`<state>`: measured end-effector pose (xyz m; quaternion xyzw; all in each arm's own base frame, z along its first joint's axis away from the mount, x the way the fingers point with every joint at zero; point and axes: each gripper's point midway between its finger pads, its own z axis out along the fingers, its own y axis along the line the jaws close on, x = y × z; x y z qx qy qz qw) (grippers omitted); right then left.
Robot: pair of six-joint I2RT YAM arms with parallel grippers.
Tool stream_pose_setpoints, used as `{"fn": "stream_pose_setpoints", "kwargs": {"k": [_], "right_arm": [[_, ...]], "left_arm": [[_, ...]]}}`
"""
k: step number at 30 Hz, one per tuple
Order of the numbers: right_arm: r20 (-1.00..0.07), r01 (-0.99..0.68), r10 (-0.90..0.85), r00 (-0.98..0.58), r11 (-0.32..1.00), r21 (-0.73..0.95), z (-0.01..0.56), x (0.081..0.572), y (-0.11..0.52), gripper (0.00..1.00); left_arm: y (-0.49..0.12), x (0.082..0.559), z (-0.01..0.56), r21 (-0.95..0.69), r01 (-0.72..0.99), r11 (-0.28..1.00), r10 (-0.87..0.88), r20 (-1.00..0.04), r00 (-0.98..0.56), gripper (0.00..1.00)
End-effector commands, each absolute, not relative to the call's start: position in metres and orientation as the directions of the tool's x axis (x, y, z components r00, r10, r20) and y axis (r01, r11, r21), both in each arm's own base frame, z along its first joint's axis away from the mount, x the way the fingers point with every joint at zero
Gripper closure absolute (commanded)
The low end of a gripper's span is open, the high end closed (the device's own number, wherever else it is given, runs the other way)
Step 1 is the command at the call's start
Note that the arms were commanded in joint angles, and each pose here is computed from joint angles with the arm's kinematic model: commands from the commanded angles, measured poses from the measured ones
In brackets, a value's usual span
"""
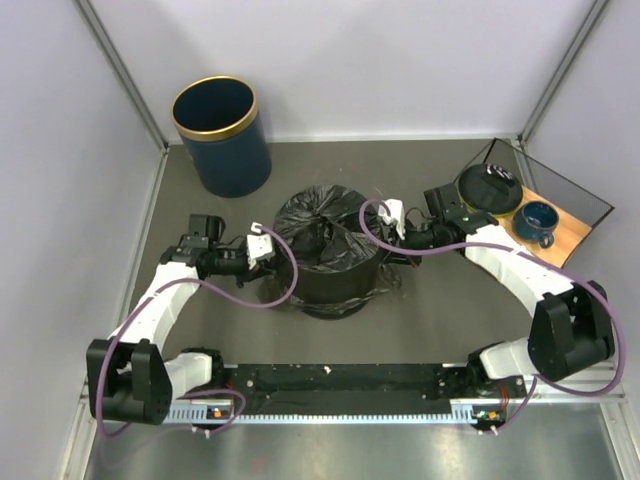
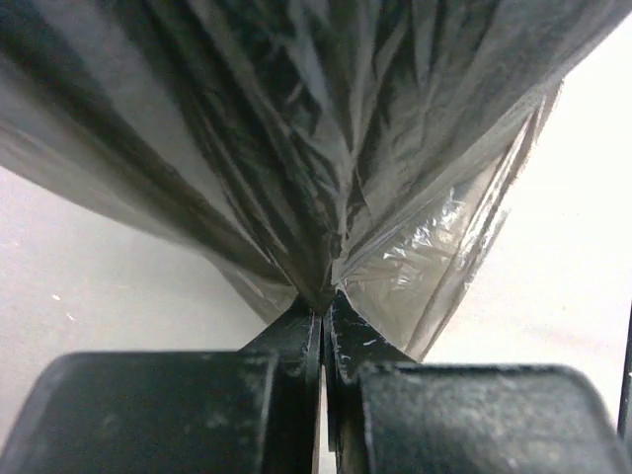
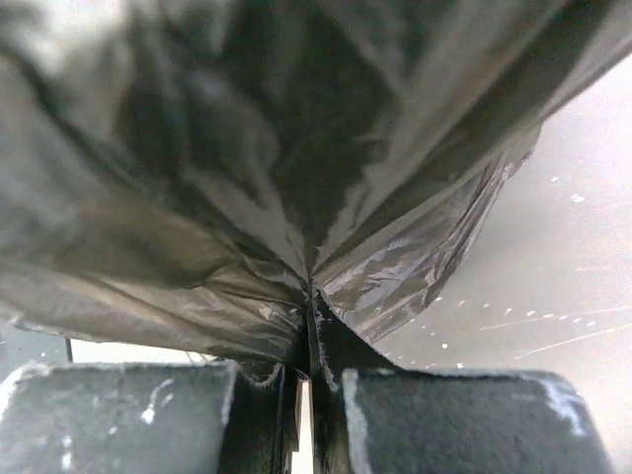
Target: Put the trash bags into the trash bin
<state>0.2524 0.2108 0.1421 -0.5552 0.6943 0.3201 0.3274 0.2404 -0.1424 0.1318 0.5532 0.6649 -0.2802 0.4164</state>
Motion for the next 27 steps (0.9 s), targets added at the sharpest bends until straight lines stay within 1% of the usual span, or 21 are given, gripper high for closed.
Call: {"fn": "stream_pose_setpoints", "kwargs": {"k": [1, 7, 8, 9, 10, 11, 12, 13, 14, 15, 16, 17, 18, 19, 20, 21, 22, 23, 25, 26, 27], "right_arm": [[-0.814, -0.964, -0.531, -0.237, 0.234, 0.128, 0.129, 0.249, 0.205, 1.0], [-0.797, -0.964, -0.552, -0.244, 0.231, 0.135, 0.108, 0.236, 0.197, 1.0], [-0.796, -0.964, -0.553, -0.244, 0.231, 0.135, 0.107, 0.235, 0.196, 1.0], [-0.792, -0.961, -0.555, -0.255, 0.236, 0.143, 0.111, 0.234, 0.195, 1.0], [-0.795, -0.962, -0.555, -0.246, 0.24, 0.131, 0.119, 0.235, 0.195, 0.68], [-0.803, -0.964, -0.551, -0.23, 0.242, 0.109, 0.132, 0.239, 0.195, 0.49], [-0.803, -0.958, -0.545, -0.242, 0.263, 0.111, 0.139, 0.239, 0.194, 0.37], [-0.803, -0.955, -0.543, -0.246, 0.276, 0.106, 0.146, 0.239, 0.192, 0.26], [-0.824, -0.959, -0.528, -0.203, 0.276, 0.059, 0.164, 0.237, 0.192, 0.23], [-0.832, -0.959, -0.522, -0.187, 0.28, 0.04, 0.172, 0.236, 0.191, 0.19], [-0.84, -0.958, -0.515, -0.172, 0.285, 0.022, 0.181, 0.233, 0.189, 0.12], [-0.854, -0.956, -0.5, -0.141, 0.292, -0.013, 0.196, 0.231, 0.188, 0.09], [-0.86, -0.953, -0.492, -0.138, 0.303, -0.02, 0.203, 0.229, 0.187, 0.07], [-0.866, -0.95, -0.483, -0.13, 0.311, -0.03, 0.209, 0.229, 0.187, 0.03], [-0.874, -0.948, -0.47, -0.118, 0.315, -0.041, 0.218, 0.228, 0.187, 0.02], [-0.878, -0.946, -0.461, -0.128, 0.324, -0.032, 0.222, 0.228, 0.188, 0.01], [-0.879, -0.943, -0.458, -0.136, 0.331, -0.027, 0.224, 0.229, 0.189, 0.01], [-0.878, -0.943, -0.459, -0.138, 0.332, -0.026, 0.226, 0.233, 0.19, 0.01], [-0.871, -0.948, -0.477, -0.121, 0.317, -0.042, 0.227, 0.238, 0.19, 0.01], [-0.866, -0.955, -0.495, -0.077, 0.286, -0.079, 0.232, 0.242, 0.191, 0.01], [-0.857, -0.964, -0.507, -0.092, 0.261, -0.051, 0.224, 0.247, 0.195, 0.01]], "left_arm": [[-0.129, 0.239, 0.107, 0.104, 0.965, 0.24, 0.557, -0.829, -0.049, 1.0], [-0.115, 0.233, 0.094, 0.091, 0.959, 0.267, 0.589, -0.804, -0.088, 1.0], [-0.114, 0.232, 0.096, 0.09, 0.958, 0.271, 0.586, -0.805, -0.091, 1.0], [-0.114, 0.236, 0.109, 0.102, 0.957, 0.27, 0.584, -0.808, -0.078, 0.98], [-0.114, 0.23, 0.117, 0.079, 0.959, 0.272, 0.576, -0.812, -0.097, 0.8], [-0.114, 0.23, 0.13, 0.063, 0.952, 0.299, 0.558, -0.821, -0.121, 0.59], [-0.116, 0.23, 0.144, 0.067, 0.949, 0.308, 0.545, -0.83, -0.118, 0.44], [-0.119, 0.229, 0.172, 0.102, 0.945, 0.31, 0.521, -0.85, -0.079, 0.41], [-0.113, 0.231, 0.185, 0.095, 0.925, 0.367, 0.497, -0.861, -0.109, 0.39], [-0.112, 0.232, 0.198, 0.107, 0.912, 0.395, 0.483, -0.869, -0.108, 0.37], [-0.107, 0.235, 0.218, 0.159, 0.882, 0.445, 0.482, -0.872, -0.086, 0.36], [-0.107, 0.239, 0.233, 0.127, 0.846, 0.518, 0.427, -0.895, -0.127, 0.34], [-0.106, 0.241, 0.243, 0.131, 0.826, 0.548, 0.404, -0.906, -0.124, 0.32], [-0.105, 0.237, 0.255, 0.144, 0.804, 0.577, 0.388, -0.915, -0.115, 0.27], [-0.109, 0.237, 0.261, 0.149, 0.805, 0.574, 0.362, -0.928, -0.086, 0.25], [-0.112, 0.232, 0.265, 0.165, 0.814, 0.557, 0.355, -0.933, -0.053, 0.23], [-0.116, 0.229, 0.262, 0.209, 0.835, 0.508, 0.378, -0.926, 0.002, 0.23], [-0.123, 0.221, 0.261, 0.198, 0.868, 0.455, 0.362, -0.932, 0.022, 0.2], [-0.126, 0.224, 0.253, 0.169, 0.889, 0.426, 0.358, -0.934, 0.005, 0.18], [-0.128, 0.225, 0.253, 0.169, 0.902, 0.397, 0.356, -0.934, 0.018, 0.18], [-0.129, 0.227, 0.242, 0.12, 0.92, 0.374, 0.36, -0.933, -0.025, 0.18]]}}
